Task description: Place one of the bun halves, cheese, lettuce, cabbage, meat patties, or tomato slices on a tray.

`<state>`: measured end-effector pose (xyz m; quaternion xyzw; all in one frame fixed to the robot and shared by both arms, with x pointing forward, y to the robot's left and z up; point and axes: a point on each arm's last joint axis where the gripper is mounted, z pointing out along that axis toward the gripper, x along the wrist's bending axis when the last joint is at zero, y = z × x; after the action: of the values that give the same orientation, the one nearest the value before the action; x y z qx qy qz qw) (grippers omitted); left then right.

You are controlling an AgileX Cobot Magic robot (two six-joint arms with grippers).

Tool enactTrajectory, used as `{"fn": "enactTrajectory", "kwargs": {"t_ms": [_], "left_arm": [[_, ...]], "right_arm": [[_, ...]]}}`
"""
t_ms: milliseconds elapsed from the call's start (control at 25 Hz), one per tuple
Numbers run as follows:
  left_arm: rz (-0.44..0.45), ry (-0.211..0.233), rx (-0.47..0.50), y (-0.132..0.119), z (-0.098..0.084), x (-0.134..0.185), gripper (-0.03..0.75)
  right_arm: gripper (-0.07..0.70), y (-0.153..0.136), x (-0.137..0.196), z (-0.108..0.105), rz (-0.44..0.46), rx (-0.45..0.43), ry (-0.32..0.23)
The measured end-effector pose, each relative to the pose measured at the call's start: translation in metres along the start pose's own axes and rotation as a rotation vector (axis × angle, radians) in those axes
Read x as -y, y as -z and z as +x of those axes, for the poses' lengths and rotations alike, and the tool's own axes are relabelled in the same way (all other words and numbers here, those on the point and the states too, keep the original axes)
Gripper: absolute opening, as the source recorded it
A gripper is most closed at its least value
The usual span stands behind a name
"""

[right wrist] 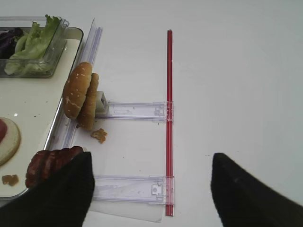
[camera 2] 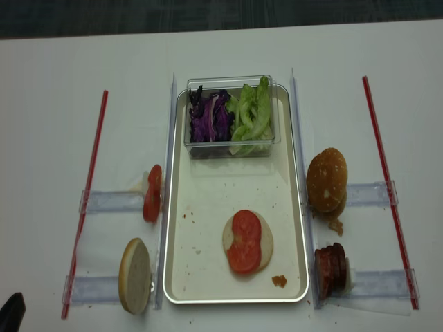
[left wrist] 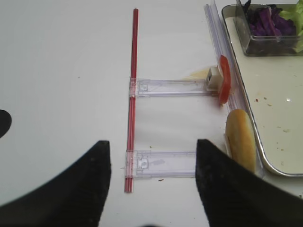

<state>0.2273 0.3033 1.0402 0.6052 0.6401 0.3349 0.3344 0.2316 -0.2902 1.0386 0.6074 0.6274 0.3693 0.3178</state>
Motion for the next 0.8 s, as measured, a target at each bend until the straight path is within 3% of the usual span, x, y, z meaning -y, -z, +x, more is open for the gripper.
{"fn": "enactTrajectory", "kwargs": {"t_ms": [800], "left_arm": [[0.0,0.0,0.0,0.0,0.0,0.0,0.377]], "right_arm": [[0.531,0.0,0.0,0.0,0.0,0.0,0.0]]}}
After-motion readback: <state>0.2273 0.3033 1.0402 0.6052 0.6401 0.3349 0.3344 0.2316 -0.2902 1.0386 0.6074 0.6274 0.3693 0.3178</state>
